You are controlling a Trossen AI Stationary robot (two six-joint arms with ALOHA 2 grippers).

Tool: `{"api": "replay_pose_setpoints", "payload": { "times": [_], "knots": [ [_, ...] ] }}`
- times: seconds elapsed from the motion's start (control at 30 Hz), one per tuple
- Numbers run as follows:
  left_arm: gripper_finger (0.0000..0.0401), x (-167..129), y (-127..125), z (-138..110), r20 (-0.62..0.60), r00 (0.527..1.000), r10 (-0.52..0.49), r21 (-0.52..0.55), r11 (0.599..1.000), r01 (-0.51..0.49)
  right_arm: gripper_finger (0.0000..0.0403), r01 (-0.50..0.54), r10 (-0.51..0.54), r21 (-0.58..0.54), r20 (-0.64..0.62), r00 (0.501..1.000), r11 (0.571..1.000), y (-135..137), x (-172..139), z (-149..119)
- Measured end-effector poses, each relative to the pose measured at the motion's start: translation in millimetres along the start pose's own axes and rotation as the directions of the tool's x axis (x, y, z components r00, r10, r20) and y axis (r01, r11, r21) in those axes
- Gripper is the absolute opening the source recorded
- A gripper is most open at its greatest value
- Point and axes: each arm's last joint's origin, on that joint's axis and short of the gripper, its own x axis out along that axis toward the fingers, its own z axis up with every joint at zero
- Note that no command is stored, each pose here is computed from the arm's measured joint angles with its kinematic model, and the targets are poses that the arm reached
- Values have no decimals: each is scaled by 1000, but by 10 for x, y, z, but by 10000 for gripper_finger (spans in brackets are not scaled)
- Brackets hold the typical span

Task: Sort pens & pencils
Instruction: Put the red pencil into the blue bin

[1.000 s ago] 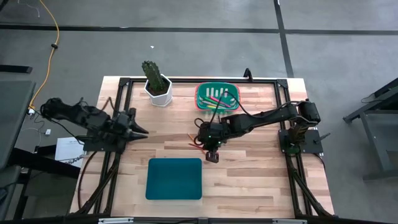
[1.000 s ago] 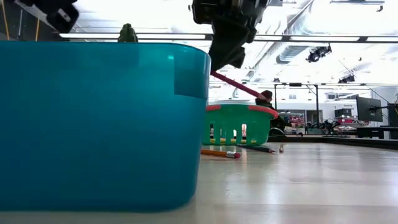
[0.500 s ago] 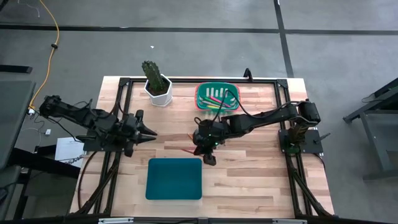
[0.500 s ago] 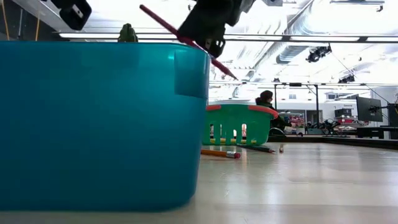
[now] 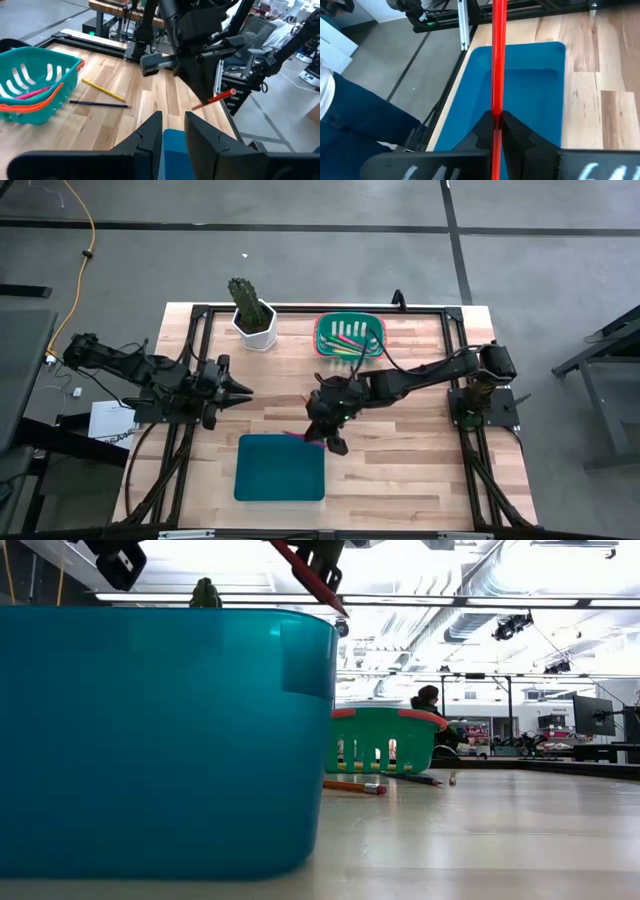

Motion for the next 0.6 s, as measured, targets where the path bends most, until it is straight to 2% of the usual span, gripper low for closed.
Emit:
{"api": "replay_pose_setpoints", "payload": {
  "times": [0.13,0.4,0.6],
  "knots": [
    [72,2,-14,40,40,999,-12,-4,1000,12,5,-13,13,-12,26,1000,1000,17,3,26],
    [72,2,-16,46,47,999,-14,-7,1000,14,5,-83,90,-58,132,987,995,58,-9,143],
    [72,2,-16,47,47,999,-14,-9,1000,14,10,-100,106,-48,144,984,994,67,-12,157]
  ]
}}
